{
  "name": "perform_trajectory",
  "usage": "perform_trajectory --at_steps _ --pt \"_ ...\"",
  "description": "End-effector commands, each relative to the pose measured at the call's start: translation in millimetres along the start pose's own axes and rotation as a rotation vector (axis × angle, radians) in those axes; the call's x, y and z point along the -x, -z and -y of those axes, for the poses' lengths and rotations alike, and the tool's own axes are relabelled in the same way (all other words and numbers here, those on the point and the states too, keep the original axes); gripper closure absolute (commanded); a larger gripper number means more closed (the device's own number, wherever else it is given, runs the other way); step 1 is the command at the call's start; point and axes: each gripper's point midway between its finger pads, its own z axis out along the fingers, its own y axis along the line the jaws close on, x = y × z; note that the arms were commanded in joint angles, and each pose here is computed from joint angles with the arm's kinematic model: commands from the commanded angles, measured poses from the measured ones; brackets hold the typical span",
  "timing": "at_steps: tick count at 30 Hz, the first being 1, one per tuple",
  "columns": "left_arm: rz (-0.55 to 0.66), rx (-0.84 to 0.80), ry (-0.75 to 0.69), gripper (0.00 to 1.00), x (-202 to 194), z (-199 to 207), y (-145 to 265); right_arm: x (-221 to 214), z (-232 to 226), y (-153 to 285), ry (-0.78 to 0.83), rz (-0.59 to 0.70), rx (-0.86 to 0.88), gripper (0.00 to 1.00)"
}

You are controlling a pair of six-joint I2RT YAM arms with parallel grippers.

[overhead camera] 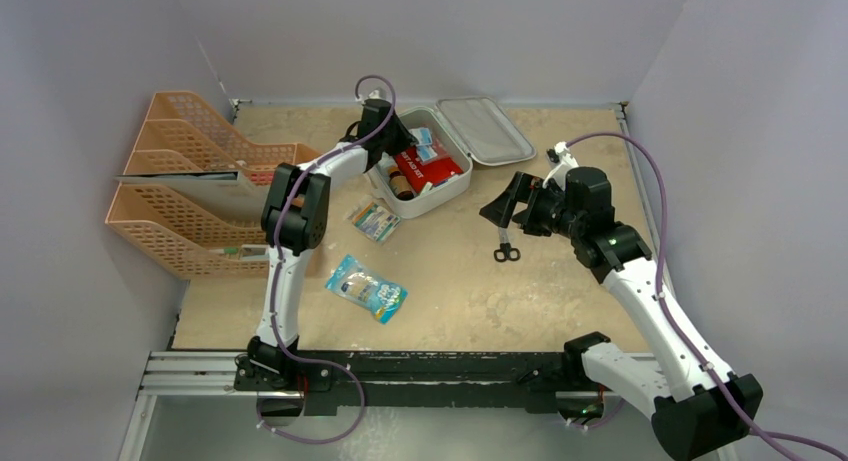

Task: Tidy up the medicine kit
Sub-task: Place the medical item at the medicine box.

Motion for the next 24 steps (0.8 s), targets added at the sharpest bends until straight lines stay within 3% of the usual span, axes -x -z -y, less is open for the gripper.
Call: perform_trajectory --at_steps 1,13,19,24 --pt "0.099 -0.037 0.019 1.0 34 20 10 4 1 2 0.027 0.025 -0.011 0.01" --pt "0.108 -0.033 0.048 1.0 32 14 2 2 4 -1 0.026 0.017 -0.014 0.01" --pt "0.092 -0.039 0.046 0.77 32 20 11 0 3 -3 0.021 0.009 -0.006 0.01" --pt "0.116 -0.035 0.015 0.65 47 34 33 -2 5 -1 0.005 0.008 -0.017 0.01"
